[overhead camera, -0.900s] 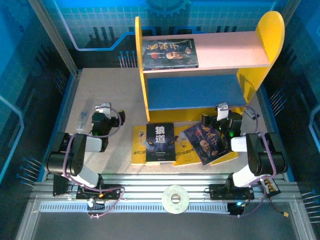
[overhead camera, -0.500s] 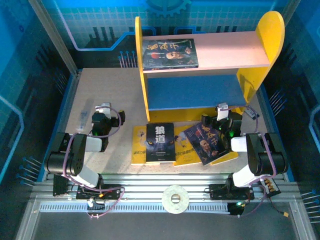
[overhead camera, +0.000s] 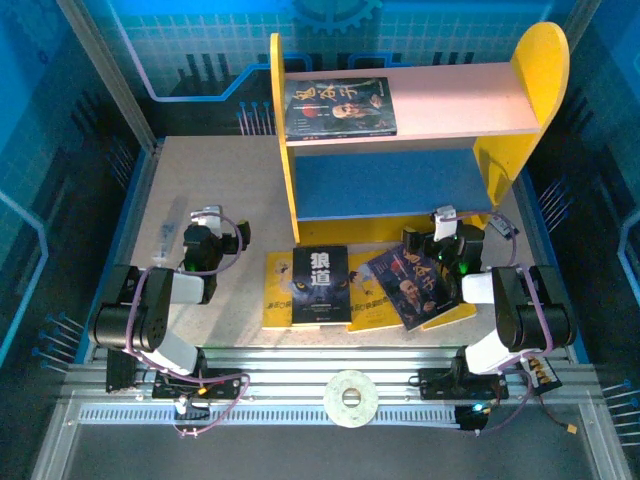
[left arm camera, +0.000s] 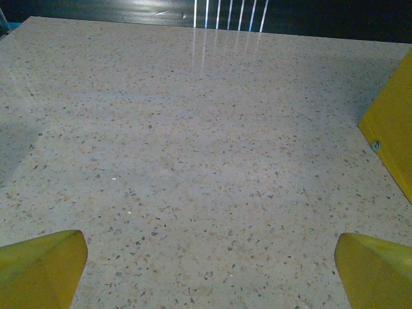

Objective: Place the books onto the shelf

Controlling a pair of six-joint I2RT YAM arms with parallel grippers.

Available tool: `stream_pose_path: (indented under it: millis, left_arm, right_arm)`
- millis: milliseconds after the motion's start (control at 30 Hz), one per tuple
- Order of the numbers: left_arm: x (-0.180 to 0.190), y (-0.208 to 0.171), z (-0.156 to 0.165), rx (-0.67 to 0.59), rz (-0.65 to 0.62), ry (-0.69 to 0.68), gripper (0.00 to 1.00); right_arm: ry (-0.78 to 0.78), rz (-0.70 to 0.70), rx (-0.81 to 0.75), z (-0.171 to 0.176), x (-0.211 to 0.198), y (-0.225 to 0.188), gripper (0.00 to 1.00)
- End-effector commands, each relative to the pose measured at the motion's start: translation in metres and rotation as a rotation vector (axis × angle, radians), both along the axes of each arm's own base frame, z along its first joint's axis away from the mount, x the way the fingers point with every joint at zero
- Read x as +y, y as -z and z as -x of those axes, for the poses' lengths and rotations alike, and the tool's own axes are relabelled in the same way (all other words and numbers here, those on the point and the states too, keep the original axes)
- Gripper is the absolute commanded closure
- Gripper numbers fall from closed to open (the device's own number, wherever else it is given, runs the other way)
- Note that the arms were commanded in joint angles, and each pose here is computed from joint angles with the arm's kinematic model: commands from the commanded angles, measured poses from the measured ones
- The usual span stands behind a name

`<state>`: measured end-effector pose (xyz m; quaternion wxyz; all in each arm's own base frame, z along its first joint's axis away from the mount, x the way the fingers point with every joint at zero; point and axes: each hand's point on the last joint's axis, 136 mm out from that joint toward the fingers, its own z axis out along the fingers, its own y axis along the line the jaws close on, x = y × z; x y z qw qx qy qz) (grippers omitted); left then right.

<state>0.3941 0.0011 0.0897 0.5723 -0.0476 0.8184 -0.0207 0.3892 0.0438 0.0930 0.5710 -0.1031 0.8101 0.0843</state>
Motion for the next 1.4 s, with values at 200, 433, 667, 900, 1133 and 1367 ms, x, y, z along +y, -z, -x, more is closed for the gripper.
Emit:
stream_pose_path:
  millis: [200,433,667,900,1133,1367]
  left_arm:
    - [-0.005,-0.028,0.005,-0.061,-0.021,0.025,0.01]
    - [-0.017,-0.119,0.030,-0.175,0.000,0.022,0.01]
    - [-0.024,-0.193,0.065,-0.165,0.156,-0.049,0.01]
    - [-0.052,-0.217,0.085,-0.127,0.217,-0.004,0.00]
    - [-0.082,-0.176,0.125,0.209,0.296,0.047,0.01]
    - [-0.106,-0.106,0.163,0.512,0.423,0.015,0.01]
  right_arm:
    - [0.122,0.023,-0.071,0.002,-0.017,-0.019,0.00]
    - [0.138,0.079,-0.132,0.026,-0.014,-0.052,0.00]
    - [0.173,-0.038,-0.100,0.065,-0.008,-0.105,0.00]
    - [0.156,-0.113,-0.061,0.105,-0.003,-0.141,0.00]
    - [-0.050,-0.255,0.255,0.127,0.053,-0.104,0.00]
    - [-0.129,-0.310,0.445,0.144,0.106,-0.054,0.00]
